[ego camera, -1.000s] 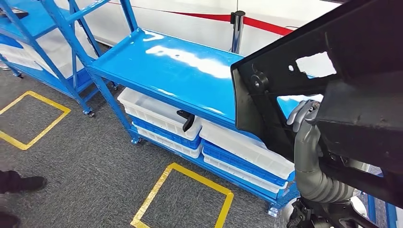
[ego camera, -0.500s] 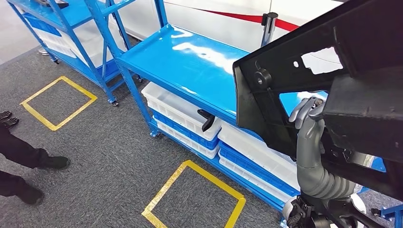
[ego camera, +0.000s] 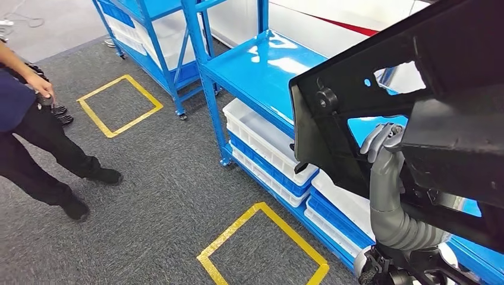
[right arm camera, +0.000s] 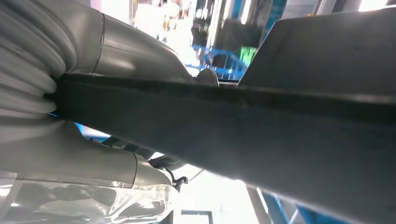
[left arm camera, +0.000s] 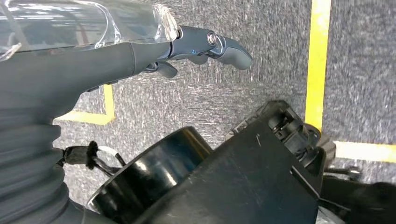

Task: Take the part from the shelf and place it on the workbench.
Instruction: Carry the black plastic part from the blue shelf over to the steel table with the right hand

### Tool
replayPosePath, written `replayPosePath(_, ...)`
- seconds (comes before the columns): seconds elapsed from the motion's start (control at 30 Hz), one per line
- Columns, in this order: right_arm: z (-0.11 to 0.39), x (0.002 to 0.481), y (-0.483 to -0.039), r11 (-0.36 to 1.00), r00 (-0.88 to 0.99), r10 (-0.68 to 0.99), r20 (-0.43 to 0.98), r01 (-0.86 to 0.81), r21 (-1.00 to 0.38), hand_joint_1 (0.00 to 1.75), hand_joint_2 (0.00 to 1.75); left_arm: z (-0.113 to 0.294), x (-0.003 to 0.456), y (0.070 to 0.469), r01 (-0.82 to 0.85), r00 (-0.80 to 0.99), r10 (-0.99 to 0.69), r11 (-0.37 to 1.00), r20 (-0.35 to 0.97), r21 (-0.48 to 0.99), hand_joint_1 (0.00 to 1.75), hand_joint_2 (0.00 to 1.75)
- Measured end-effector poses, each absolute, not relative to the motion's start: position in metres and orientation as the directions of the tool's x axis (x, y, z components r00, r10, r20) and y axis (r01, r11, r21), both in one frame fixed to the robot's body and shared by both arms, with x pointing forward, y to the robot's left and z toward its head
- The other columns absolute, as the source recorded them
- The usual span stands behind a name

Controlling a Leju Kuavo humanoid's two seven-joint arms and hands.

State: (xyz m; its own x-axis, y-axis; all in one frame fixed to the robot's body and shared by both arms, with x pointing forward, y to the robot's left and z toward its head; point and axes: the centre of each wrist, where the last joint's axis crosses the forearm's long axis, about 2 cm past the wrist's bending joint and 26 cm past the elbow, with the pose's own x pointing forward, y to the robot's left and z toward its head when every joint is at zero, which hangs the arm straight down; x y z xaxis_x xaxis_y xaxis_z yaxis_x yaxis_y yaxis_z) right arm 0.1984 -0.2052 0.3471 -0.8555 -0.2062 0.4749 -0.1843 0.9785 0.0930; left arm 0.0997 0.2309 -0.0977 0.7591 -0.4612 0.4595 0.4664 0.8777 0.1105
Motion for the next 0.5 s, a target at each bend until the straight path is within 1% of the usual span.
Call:
replayPosePath(0.2, 0.347, 0.2, -0.205, 0.976, -0.851, -0.215, 0.478, -0.195, 0.092, 1.75, 1.75, -0.097, 0.102, 0.232, 0.475, 0.752, -0.473, 0.872, 0.459, 0.119, 0.0, 1.75)
replayPosePath(0.3, 0.345, 0.199, -0.205, 0.975, -0.844, -0.221, 0.489, -0.2, 0.096, 1.75, 1.75, -0.094, 0.112, 0.23, 0.497, 0.731, -0.501, 0.856, 0.463, 0.14, 0.0, 1.75)
replayPosePath(0.5, 0.342, 0.203, -0.216, 0.957, -0.793, -0.29, 0.536, -0.249, 0.151, 1.75, 1.75, -0.09, 0.126, 0.224, 0.52, 0.719, -0.534, 0.838, 0.444, 0.167, 0.0, 1.75)
